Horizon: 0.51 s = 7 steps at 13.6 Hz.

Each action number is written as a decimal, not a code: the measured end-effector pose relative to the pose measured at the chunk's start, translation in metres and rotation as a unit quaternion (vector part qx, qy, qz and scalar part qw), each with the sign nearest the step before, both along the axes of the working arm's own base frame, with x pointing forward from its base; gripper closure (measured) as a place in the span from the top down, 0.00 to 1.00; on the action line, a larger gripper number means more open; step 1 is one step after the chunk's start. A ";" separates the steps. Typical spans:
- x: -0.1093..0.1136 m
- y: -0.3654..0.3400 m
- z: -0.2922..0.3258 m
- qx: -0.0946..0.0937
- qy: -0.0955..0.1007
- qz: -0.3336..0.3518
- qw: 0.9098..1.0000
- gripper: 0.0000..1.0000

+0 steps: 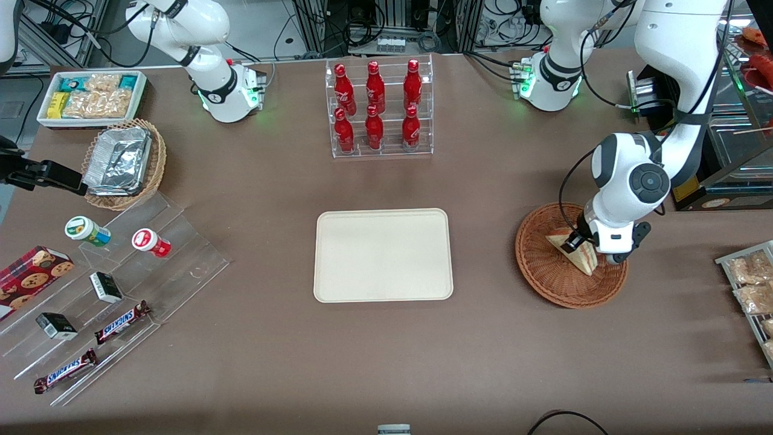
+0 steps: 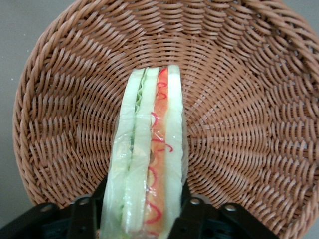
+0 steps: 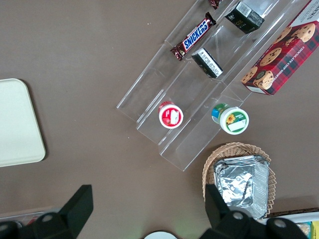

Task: Place sandwich from basket to tray
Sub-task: 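Lower the left gripper around the sandwich and close its fingers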

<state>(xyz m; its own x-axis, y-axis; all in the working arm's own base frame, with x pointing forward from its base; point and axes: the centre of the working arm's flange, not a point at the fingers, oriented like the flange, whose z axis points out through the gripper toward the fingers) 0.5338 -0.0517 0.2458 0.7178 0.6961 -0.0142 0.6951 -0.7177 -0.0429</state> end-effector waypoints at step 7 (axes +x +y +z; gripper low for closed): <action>0.001 0.001 0.029 0.004 0.010 -0.010 1.000 0.25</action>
